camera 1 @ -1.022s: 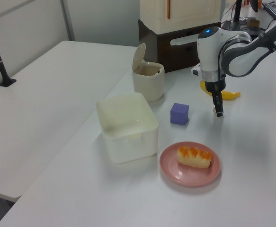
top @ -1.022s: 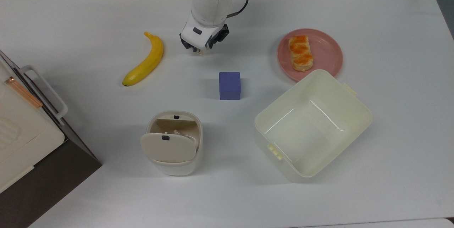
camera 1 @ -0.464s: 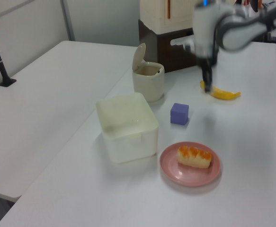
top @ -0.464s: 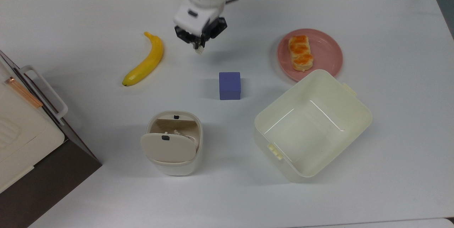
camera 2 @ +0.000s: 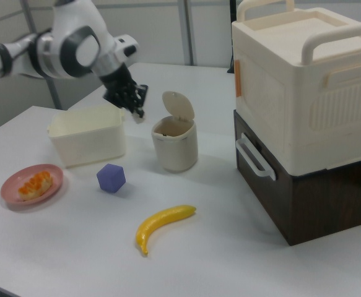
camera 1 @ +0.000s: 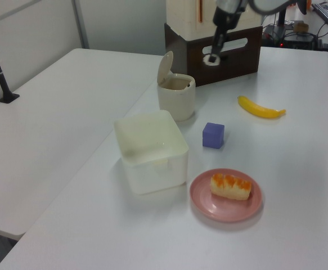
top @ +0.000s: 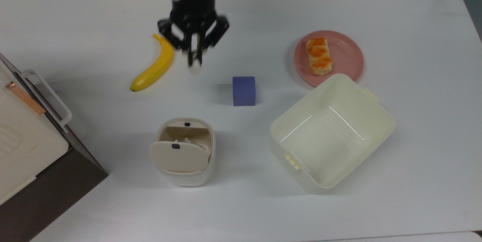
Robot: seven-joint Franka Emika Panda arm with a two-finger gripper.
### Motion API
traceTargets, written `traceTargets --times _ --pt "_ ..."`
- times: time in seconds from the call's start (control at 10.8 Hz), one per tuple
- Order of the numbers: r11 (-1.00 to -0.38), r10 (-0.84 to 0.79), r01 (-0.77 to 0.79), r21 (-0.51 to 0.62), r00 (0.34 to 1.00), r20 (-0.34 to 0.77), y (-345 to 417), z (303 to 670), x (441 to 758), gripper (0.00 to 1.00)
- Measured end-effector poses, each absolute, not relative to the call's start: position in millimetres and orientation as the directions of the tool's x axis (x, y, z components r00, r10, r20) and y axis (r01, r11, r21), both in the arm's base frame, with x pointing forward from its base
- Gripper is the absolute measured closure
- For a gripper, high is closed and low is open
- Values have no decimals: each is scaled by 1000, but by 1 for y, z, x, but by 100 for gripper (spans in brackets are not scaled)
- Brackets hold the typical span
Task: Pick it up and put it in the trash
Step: 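Carry the held white object over the cream trash can opening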
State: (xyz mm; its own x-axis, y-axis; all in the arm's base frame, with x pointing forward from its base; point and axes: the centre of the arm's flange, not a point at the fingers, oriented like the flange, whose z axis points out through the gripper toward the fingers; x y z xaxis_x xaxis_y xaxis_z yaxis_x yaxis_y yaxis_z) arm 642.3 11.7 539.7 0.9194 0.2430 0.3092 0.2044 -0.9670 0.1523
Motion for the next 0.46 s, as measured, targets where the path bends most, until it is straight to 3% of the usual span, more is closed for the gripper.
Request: traceTargets --times 0.19,0.46 --pt "-980 180 132 151 910 374 -5 508 677 84" --pt "-987 123 70 142 903 412 -16 502 705 84"
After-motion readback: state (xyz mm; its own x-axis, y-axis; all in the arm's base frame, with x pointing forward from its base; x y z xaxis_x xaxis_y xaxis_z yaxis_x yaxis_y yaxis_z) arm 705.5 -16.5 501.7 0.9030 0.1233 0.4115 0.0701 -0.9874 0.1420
